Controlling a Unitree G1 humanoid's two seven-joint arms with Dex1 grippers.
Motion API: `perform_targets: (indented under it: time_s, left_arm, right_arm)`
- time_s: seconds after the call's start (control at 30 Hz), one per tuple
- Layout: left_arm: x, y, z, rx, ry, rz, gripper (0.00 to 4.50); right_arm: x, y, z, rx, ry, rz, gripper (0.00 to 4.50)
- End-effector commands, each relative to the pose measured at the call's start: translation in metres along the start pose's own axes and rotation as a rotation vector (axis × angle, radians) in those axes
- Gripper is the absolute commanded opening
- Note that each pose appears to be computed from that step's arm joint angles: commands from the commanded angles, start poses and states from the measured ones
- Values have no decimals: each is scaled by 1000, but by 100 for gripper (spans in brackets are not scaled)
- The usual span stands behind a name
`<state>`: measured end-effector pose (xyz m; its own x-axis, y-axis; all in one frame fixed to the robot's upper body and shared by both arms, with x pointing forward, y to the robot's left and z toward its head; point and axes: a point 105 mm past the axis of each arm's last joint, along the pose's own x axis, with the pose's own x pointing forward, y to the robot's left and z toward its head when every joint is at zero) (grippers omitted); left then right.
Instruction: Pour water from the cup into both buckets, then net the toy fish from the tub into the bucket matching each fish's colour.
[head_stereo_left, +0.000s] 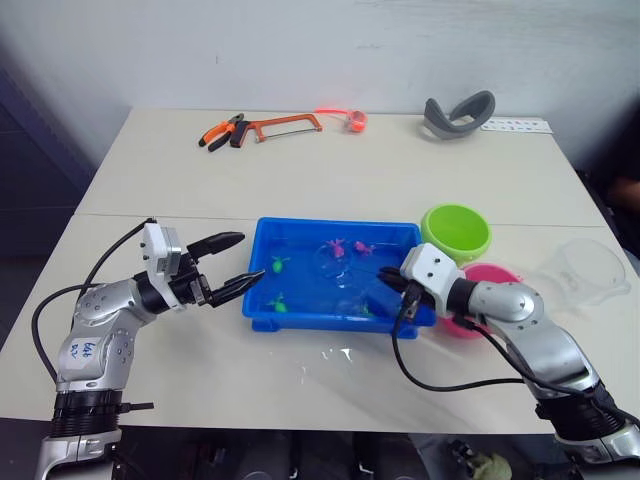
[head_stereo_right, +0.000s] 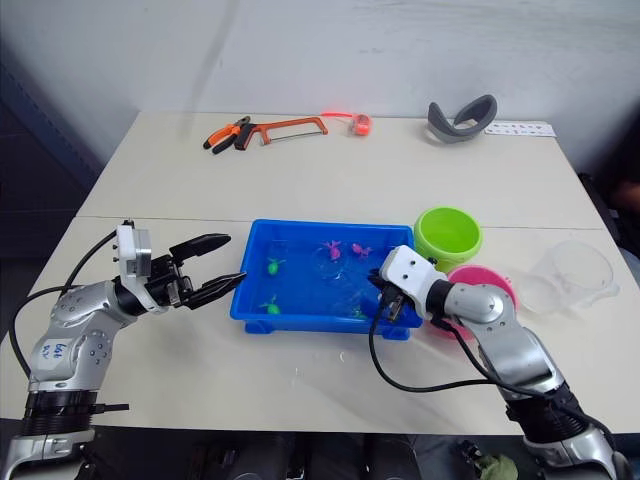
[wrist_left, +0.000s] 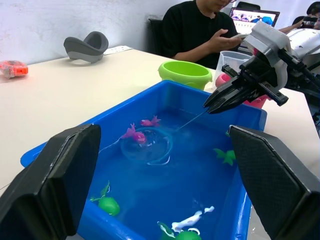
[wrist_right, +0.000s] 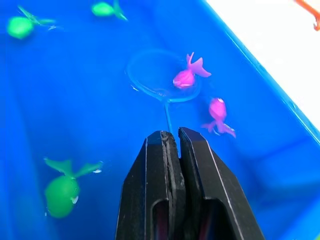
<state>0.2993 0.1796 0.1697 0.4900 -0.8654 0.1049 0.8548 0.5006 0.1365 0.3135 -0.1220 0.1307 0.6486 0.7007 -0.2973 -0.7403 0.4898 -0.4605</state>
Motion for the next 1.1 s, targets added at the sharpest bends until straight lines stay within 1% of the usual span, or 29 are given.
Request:
perform_targets:
  time_s: [0.03, 0.17, 0.37, 0.4, 0.5, 0.57, 0.7, 0.9, 0.97, 1.1]
  left_arm:
    - [0, 2, 5, 30, -9, -10, 444]
    - [0, 2, 4, 26, -12, -24, 444]
    - [1, 0, 2, 16, -23, -65, 444]
    - [2, 0, 1, 13, -24, -78, 444]
    - [3, 0, -1, 9, -27, -101, 444]
    - [3, 0, -1, 9, -29, -106, 444]
    - [29, -4, -2, -8, -69, -239, 444]
    - [63, -15, 10, -3, -127, -398, 444]
    - [69, -18, 13, 0, -138, -431, 444]
    - [91, -35, 24, -6, -161, -554, 444]
  right_arm:
    - [-11, -4, 15, -65, -67, -36, 0]
    - [-28, 4, 17, -79, -86, -23, 0]
    - [-67, 12, 27, -134, -105, -41, 0]
    - [-74, 11, 29, -146, -105, -66, 0]
    - [-85, 10, 30, -151, -102, -97, 0]
    - [-88, 11, 30, -146, -101, -96, 0]
    - [-131, 7, 36, -179, -74, -227, 0]
    - [-170, 11, 46, -248, -28, -330, 0]
    - [-179, 13, 47, -250, -14, -355, 0]
    - [-208, 24, 37, -226, 100, -424, 0]
